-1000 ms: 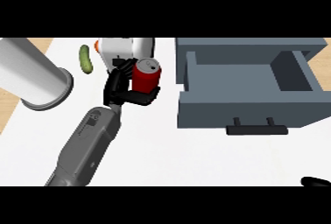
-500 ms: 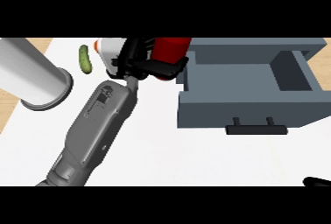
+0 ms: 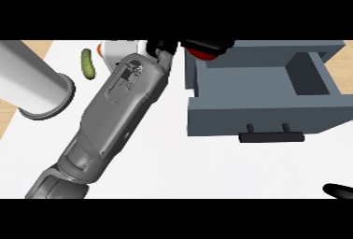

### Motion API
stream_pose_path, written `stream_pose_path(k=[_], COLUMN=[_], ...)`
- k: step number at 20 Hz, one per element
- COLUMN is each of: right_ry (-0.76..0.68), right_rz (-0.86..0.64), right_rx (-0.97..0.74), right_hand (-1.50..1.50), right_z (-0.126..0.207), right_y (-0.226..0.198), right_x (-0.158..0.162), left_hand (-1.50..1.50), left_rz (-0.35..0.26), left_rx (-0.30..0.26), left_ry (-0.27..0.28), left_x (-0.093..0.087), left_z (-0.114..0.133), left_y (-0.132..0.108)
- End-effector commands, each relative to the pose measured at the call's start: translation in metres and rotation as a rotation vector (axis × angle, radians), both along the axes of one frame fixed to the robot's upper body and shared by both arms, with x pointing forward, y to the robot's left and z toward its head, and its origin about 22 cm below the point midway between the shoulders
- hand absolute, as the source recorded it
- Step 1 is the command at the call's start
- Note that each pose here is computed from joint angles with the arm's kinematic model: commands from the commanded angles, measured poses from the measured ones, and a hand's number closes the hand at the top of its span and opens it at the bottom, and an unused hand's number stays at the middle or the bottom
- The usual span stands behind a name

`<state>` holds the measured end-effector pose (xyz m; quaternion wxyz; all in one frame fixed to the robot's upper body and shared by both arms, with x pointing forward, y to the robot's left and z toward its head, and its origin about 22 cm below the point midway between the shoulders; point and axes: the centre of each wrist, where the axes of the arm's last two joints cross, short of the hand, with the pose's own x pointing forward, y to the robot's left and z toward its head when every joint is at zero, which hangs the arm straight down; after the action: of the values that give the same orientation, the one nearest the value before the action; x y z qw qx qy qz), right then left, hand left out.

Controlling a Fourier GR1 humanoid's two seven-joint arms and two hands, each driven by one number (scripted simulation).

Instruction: Pick up the can, place it into the drawer and close the drawer

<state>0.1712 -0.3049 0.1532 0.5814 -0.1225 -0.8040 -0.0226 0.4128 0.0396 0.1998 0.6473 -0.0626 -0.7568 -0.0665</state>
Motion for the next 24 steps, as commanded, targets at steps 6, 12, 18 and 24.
stream_pose_path(k=[6,12,18,24], right_ry=[-0.004,-0.025,-0.023,-0.014], right_rz=[0.012,0.022,0.023,0.066], right_rx=[0.022,-0.016,-0.002,-0.015], right_hand=[-1.5,-1.5,-1.5,-1.5], right_z=[0.001,0.016,0.014,0.017], right_y=[0.001,0.007,0.002,0.007], right_x=[0.003,0.004,0.008,0.01], left_hand=[1.5,1.5,1.5,-1.5], left_rz=[0.014,0.008,0.054,0.161], left_rx=[0.07,0.102,0.119,0.133], left_ry=[0.019,0.026,0.038,0.02], left_x=[0.013,0.014,0.018,0.022], left_z=[0.044,0.064,0.065,0.055], left_y=[-0.039,-0.056,-0.061,-0.058])
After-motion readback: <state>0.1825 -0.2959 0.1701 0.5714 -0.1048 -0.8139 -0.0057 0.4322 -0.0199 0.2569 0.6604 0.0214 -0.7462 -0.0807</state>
